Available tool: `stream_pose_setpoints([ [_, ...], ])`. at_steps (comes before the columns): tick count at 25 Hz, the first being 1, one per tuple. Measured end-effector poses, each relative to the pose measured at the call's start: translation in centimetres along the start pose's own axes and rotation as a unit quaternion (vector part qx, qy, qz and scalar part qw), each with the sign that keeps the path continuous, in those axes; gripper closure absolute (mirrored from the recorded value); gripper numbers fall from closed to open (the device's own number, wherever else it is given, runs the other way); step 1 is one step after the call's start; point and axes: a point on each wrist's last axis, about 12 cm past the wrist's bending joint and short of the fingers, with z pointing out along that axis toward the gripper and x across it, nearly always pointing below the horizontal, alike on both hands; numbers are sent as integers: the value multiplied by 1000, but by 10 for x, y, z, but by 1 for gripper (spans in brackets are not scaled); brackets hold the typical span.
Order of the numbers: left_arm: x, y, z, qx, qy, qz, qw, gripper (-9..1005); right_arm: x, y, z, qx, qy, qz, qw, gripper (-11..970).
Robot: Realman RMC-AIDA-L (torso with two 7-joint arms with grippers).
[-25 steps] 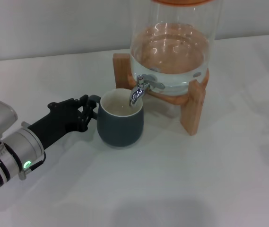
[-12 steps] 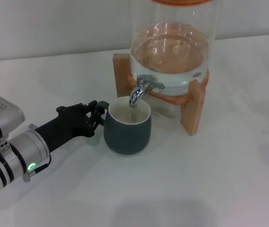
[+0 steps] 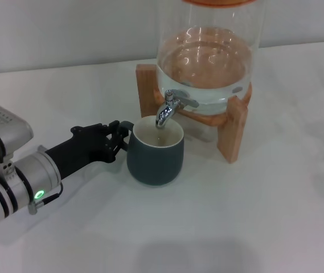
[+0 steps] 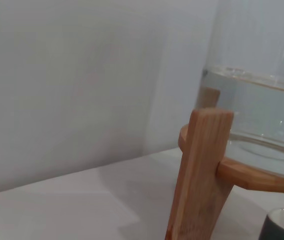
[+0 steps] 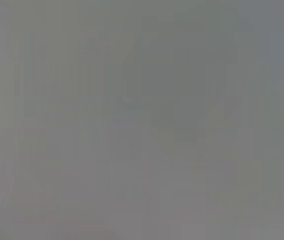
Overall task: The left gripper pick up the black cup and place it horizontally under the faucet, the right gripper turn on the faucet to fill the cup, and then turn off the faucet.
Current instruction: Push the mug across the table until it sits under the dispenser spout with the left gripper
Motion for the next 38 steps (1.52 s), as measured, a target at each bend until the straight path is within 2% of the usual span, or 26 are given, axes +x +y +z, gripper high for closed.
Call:
stream_pose_setpoints([
  [12, -1, -4, 6, 15, 21, 20, 999, 829, 0, -1, 0, 2, -2, 0, 1000, 151],
  [25, 9, -4, -1, 7, 25, 22, 999, 865, -1, 0, 1, 3, -2, 0, 1000, 151],
  [38, 7, -3, -1, 8, 21, 24, 999, 880, -1, 0, 2, 2, -2, 0, 1000, 151],
])
